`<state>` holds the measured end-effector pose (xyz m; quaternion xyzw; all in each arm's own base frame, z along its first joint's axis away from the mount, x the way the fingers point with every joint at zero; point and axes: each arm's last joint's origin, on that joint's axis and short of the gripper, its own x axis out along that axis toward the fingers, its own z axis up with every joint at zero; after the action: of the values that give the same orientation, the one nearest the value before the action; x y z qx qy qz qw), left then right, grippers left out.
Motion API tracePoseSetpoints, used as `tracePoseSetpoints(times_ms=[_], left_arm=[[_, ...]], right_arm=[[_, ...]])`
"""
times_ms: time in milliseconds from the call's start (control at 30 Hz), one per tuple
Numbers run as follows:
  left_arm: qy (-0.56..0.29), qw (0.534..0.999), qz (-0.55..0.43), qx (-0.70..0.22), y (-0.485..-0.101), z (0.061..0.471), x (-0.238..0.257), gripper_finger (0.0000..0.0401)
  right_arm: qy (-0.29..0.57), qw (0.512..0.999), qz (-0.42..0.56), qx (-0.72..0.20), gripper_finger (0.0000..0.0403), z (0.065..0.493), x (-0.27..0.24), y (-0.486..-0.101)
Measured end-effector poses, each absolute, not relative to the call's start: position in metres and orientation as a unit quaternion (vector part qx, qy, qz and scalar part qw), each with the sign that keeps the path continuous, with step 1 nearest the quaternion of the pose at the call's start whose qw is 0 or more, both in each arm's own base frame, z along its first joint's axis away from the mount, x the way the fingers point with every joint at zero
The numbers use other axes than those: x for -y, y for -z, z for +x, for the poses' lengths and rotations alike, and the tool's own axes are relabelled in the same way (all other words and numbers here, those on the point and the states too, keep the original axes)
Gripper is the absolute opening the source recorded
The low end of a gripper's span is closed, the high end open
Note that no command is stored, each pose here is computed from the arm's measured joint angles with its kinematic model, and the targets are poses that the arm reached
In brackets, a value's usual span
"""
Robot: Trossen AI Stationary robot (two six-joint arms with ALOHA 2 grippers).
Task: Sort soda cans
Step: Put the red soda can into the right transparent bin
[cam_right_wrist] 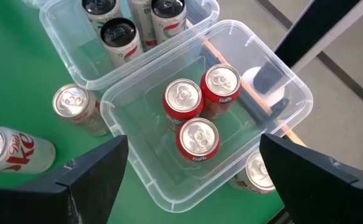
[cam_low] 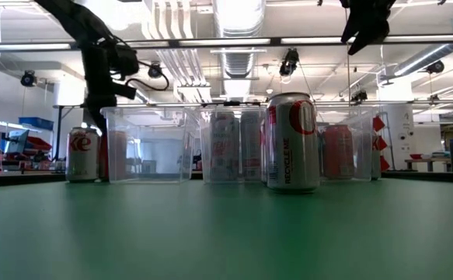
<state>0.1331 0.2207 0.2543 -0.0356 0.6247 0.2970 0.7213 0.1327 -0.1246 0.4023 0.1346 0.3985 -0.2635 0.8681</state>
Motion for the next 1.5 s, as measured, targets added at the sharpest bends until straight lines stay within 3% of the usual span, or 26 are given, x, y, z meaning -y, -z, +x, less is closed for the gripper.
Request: tracePoseSetpoints(times_ms=[400,1100,1500], left_arm=[[-0.281,0.755,-0.089,-0.585,-0.248,0.127,-0.234,0.0362],[-0.264,0.766,-0.115,-0.575,-0.233,0.134,-0.244,0.036],[-0.299,0.748,-0.16,-0.57,-0.23,0.134,-0.244,0.0275]], right_arm=[[0.27,0.866,0.15,-0.394,0.0359,0.133,0.125,-0.402],[0.275,0.864,0.16,-0.391,0.0359,0.133,0.125,-0.402],[0.274,0.864,0.16,-0.391,0.0359,0.133,0.125,-0.402]])
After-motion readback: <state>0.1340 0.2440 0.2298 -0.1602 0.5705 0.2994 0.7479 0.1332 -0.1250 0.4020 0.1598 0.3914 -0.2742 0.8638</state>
